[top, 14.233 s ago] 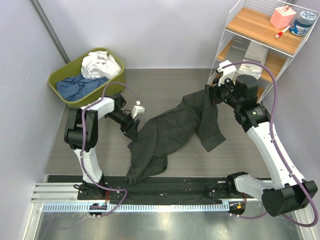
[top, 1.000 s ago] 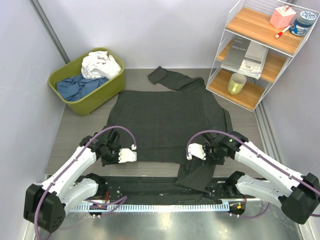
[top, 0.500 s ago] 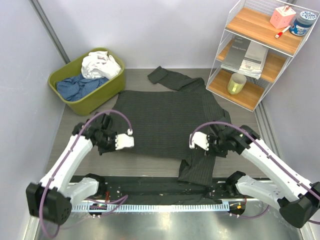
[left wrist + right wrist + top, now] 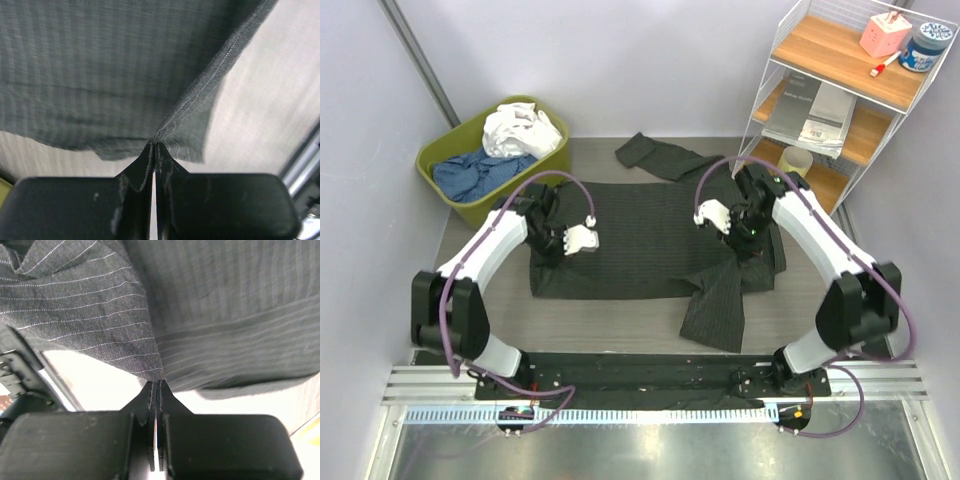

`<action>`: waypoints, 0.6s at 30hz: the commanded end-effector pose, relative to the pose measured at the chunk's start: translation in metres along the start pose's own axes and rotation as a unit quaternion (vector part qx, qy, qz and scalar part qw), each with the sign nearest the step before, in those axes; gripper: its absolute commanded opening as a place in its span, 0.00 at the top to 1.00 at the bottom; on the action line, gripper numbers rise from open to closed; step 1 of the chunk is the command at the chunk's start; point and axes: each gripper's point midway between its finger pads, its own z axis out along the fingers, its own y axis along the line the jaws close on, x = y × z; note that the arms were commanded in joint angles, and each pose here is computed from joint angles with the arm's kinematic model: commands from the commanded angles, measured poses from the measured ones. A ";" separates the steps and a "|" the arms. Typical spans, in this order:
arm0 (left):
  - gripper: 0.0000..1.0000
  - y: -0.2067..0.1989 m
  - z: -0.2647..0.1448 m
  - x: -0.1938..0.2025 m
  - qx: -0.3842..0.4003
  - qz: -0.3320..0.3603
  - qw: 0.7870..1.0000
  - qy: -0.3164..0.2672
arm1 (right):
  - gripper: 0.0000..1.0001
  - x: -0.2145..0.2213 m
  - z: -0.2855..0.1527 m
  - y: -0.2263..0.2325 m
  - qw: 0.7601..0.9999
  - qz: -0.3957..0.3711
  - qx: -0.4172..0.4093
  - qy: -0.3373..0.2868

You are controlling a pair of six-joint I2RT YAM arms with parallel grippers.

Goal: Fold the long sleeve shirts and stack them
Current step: Fold the shirt

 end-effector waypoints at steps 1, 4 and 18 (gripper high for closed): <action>1.00 0.040 0.005 -0.004 -0.024 -0.011 1.000 -0.009 | 0.99 -0.005 0.000 -0.024 1.000 -0.006 -0.028 -0.006; 1.00 0.055 0.011 -0.004 -0.021 -0.021 1.000 -0.010 | 0.99 0.005 0.013 -0.042 0.999 0.006 -0.044 0.009; 0.98 0.059 0.052 0.008 0.013 -0.048 0.999 0.007 | 0.99 0.017 0.065 -0.059 0.993 0.058 -0.096 0.037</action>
